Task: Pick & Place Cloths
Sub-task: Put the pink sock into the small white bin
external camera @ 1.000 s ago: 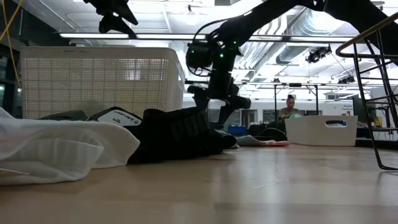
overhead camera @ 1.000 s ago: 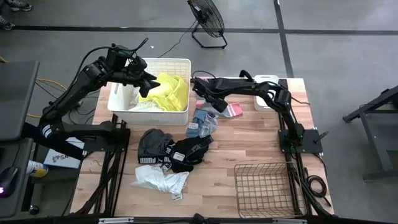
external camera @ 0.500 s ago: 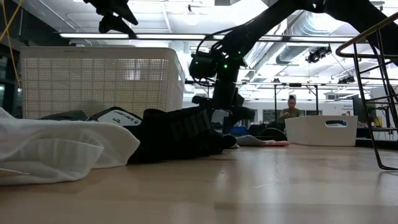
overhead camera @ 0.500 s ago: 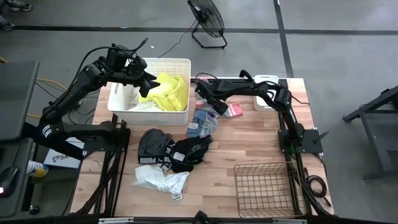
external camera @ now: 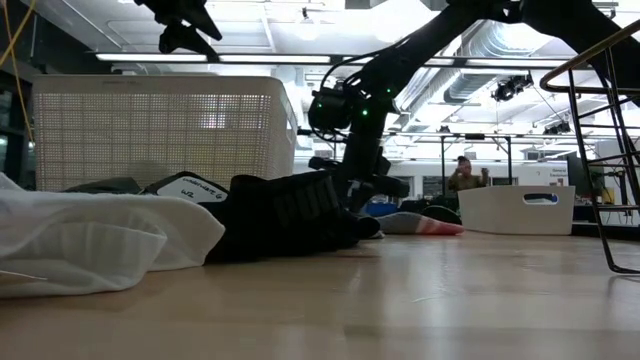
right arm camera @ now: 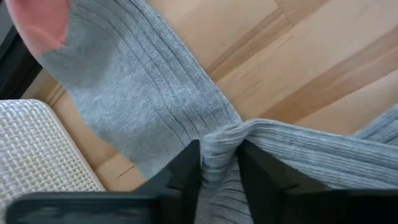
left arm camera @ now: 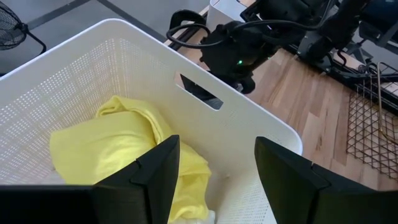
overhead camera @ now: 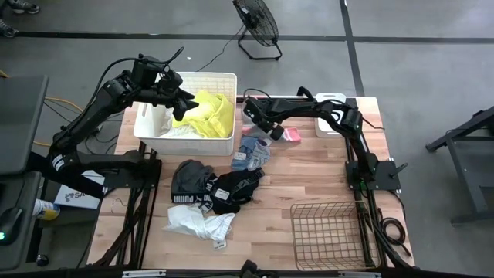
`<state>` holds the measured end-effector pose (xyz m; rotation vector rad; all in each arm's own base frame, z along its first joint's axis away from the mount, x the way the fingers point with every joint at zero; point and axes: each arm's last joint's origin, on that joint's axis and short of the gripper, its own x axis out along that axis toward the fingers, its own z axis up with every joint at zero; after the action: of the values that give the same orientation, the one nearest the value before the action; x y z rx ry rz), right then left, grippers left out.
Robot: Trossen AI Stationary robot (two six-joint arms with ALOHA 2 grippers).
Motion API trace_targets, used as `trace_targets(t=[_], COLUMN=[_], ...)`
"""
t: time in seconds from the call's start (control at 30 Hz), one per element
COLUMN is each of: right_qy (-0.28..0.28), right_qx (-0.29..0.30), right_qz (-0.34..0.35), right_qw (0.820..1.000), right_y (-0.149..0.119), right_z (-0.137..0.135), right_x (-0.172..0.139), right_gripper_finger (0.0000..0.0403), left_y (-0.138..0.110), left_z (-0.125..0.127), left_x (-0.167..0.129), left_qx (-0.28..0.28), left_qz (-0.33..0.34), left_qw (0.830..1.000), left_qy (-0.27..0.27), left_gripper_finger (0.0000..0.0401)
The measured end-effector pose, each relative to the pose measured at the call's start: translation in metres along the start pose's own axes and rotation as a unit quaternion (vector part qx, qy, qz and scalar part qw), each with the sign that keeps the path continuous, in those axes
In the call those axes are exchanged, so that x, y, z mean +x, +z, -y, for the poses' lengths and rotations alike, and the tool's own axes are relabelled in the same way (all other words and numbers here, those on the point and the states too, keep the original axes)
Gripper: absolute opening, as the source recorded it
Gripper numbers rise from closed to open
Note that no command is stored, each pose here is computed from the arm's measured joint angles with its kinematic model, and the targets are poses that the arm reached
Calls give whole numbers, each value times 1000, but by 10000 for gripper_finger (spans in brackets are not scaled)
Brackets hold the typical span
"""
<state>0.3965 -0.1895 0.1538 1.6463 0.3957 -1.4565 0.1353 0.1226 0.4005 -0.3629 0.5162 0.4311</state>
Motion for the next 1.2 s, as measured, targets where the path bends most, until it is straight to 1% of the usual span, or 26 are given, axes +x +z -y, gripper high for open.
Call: trace_targets(t=[0.17,0.23,0.47,0.6,0.9,1.0,1.2], right_qy=[2,2,7,22,55,64,97], right_qx=[-34,-60,-130,-170,-259,-276,-303], right_qz=[7,8,-2,3,49,70,107], right_qw=[999,998,991,985,963,957,942], right_y=[0,0,-1,-3,-2,-1,1], right_z=[0,0,-1,-4,-8,-8,-8], right_x=[0,0,-3,-15,-58,-77,-118], right_gripper_finger=[23,10,6,5,5,5,5], left_y=[0,0,0,0,0,0,0], left_z=[0,0,0,0,0,0,0], left_x=[0,0,0,0,0,0,0], left_qx=[0,0,0,0,0,-1,-2], left_qz=[0,0,0,0,0,0,0], left_qw=[1000,1000,1000,1000,1000,1000,1000], left_qy=[0,0,0,0,-1,-1,0], left_gripper_finger=[202,202,202,202,202,202,202])
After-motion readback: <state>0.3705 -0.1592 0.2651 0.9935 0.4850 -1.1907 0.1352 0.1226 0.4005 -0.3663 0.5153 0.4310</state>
